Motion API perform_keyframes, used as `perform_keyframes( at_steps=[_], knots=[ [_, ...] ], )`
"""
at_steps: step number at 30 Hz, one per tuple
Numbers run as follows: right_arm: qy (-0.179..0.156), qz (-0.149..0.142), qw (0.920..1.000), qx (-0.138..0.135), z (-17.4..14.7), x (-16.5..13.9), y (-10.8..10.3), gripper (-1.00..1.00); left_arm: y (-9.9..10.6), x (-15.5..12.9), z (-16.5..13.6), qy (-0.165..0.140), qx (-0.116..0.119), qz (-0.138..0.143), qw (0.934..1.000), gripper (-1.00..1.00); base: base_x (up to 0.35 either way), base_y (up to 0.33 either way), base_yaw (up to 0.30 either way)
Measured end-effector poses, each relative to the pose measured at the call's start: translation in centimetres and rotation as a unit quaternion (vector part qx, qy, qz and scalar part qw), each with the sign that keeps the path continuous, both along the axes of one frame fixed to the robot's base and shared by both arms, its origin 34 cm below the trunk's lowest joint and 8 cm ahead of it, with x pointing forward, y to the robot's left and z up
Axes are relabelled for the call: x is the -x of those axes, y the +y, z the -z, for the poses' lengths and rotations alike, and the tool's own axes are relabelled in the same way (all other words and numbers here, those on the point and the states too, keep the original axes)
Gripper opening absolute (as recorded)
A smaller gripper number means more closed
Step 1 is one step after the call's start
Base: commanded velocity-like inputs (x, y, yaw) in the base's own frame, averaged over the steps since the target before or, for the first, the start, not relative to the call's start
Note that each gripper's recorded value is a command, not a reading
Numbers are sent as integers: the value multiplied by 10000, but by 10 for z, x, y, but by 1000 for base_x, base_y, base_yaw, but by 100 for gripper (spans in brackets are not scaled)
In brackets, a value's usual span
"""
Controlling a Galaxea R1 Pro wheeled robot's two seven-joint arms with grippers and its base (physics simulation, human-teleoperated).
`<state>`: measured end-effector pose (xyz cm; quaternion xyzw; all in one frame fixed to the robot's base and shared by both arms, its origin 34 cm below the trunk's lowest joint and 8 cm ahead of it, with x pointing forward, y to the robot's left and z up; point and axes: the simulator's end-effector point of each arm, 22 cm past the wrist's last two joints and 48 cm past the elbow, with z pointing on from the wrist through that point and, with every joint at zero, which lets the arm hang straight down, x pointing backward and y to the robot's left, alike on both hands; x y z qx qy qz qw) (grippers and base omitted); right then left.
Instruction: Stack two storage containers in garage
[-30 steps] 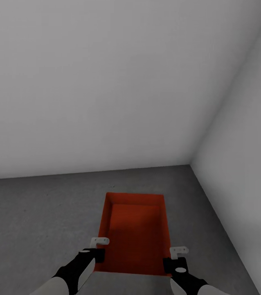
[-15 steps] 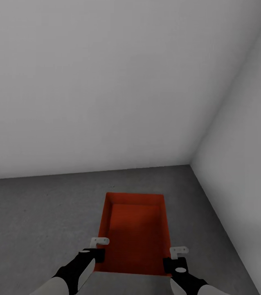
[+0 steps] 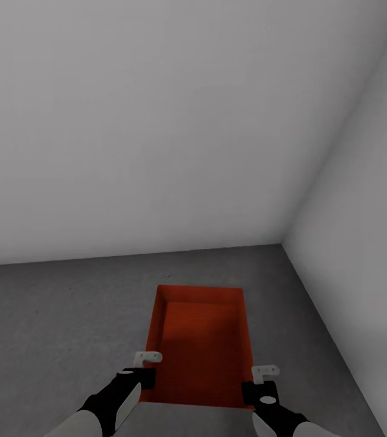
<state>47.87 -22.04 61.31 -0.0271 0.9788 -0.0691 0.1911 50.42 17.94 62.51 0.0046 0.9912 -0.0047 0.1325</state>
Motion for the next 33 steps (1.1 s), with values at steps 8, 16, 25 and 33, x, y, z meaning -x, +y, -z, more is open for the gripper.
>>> perform_keyframes(
  at_steps=[8, 16, 25, 33],
  knots=[
    [3, 0, 10000, 0, 0, 0, 0, -100, 0, 0, 0, 2, 0, 2, 10000, -100, 0, 0, 0],
    [-4, -3, 10000, 3, 1, -1, -1, -100, -1, 0, 1, -6, 5, 0, 10000, -100, 0, 0, 0],
    [14, -3, 10000, 1, 7, -4, 0, -100, 0, -3, 7, 17, 1, 6, 10000, -100, 0, 0, 0],
    [62, -14, 10000, -4, 14, -5, 1, -100, 1, -4, 14, 65, -4, 1, 10000, -100, 0, 0, 0]
  ],
)
